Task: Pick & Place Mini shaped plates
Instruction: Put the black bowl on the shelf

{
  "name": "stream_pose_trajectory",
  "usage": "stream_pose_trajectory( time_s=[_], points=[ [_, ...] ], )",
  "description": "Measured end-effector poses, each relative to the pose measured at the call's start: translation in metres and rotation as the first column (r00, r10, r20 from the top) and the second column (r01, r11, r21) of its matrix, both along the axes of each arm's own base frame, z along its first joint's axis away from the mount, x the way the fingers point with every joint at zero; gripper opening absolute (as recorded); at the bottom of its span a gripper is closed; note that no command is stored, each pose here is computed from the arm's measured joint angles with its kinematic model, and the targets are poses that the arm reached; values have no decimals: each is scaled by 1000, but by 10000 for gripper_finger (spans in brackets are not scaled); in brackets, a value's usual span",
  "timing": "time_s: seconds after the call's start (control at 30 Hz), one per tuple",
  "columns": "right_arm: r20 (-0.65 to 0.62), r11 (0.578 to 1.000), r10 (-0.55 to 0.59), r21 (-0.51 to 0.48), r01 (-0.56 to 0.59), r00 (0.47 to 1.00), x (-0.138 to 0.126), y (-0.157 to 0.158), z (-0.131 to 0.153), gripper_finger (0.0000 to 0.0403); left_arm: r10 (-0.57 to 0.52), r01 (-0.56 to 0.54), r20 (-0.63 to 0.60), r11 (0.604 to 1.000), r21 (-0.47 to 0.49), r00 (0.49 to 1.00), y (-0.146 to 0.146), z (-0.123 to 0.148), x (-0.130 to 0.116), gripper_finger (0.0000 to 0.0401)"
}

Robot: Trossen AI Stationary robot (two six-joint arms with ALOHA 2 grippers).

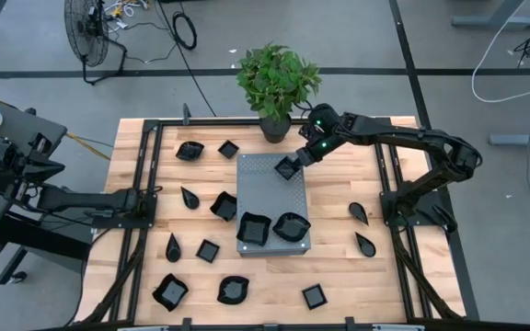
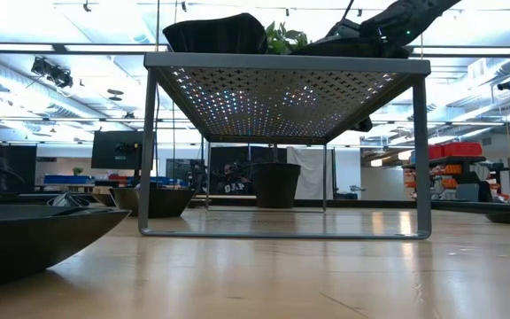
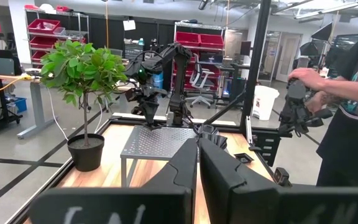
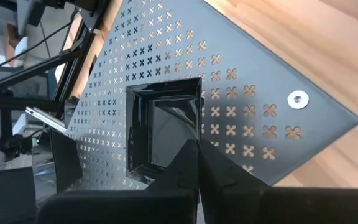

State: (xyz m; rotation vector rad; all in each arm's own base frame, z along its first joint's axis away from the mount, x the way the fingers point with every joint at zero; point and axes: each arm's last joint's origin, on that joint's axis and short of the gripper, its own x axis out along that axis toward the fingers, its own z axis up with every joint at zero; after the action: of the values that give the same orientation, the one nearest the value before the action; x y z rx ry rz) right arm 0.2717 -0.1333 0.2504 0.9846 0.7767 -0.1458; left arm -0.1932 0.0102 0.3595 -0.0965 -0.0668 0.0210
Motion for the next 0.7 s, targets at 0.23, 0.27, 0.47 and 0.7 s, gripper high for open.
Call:
stream_pose_trajectory(
  time_s=[0.23,0.27,0.47,0.7],
  points=[
    [3,999,32,-12,-31,999,-1,0,-1,0,0,0,0,1000,0,1000,0,0,0,23],
    [2,999,32,-12,-32,999,-1,0,-1,0,0,0,0,1000,0,1000,0,0,0,23],
    [-10,999,31,-5,-32,999,-2,0,-2,0,0,0,1,1000,0,1000,0,0,0,23],
    [-14,999,35,-9,-35,999,-1,0,-3,0,0,0,1,1000,0,1000,0,0,0,23]
  ],
)
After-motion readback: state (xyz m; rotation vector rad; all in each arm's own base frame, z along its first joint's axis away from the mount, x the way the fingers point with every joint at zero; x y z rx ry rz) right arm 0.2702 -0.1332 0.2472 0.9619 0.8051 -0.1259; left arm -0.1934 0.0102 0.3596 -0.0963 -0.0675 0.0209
